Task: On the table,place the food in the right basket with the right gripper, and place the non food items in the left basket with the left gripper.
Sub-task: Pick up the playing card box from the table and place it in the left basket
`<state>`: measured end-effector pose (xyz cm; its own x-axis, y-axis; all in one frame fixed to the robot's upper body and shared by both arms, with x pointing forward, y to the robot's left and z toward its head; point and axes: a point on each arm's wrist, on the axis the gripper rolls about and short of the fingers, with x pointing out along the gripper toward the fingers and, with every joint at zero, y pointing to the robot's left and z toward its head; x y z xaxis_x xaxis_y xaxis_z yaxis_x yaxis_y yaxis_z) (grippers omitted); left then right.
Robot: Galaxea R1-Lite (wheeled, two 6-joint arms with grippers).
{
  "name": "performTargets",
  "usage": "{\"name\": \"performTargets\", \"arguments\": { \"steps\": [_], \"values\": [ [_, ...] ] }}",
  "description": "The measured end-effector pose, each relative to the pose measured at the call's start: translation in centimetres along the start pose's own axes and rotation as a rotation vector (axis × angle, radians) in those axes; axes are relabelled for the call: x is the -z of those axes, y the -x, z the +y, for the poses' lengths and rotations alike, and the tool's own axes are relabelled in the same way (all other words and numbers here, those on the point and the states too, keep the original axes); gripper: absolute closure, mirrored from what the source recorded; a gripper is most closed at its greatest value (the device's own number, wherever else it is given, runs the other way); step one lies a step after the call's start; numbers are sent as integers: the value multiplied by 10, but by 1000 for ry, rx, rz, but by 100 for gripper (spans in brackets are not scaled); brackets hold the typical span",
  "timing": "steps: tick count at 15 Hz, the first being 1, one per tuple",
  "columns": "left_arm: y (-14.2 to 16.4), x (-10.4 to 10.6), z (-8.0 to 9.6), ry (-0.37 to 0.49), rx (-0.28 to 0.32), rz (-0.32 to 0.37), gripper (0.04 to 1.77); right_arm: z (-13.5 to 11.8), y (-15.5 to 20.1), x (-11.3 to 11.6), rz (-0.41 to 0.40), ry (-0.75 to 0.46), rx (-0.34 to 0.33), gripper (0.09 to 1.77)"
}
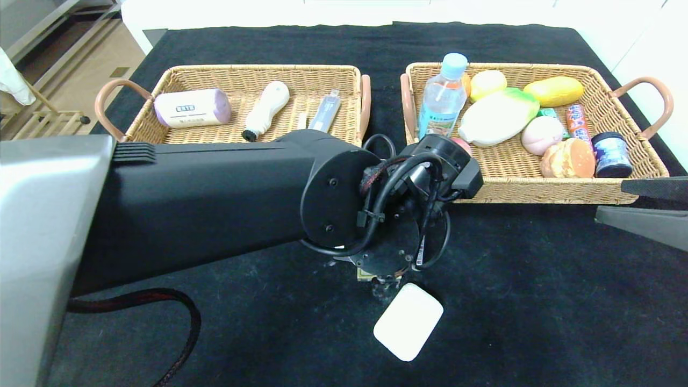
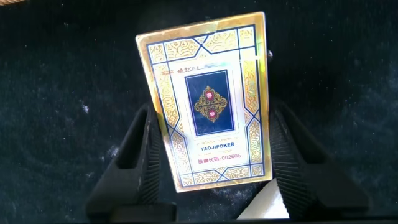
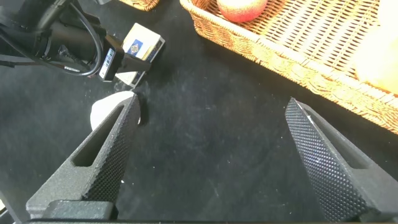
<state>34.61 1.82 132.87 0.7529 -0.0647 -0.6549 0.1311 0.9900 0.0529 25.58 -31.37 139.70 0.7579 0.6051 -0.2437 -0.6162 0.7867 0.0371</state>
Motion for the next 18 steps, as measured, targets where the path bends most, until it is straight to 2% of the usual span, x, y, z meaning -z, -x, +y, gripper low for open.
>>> {"name": "performTargets", "arguments": {
  "steps": [12, 18],
  "values": [
    [5, -1, 4, -1, 0, -3, 78, -1, 0, 0, 1, -2, 2, 15],
    [25, -3, 15, -24, 4, 17, 79, -2, -1, 1, 4, -5, 5, 15]
  ]
}}
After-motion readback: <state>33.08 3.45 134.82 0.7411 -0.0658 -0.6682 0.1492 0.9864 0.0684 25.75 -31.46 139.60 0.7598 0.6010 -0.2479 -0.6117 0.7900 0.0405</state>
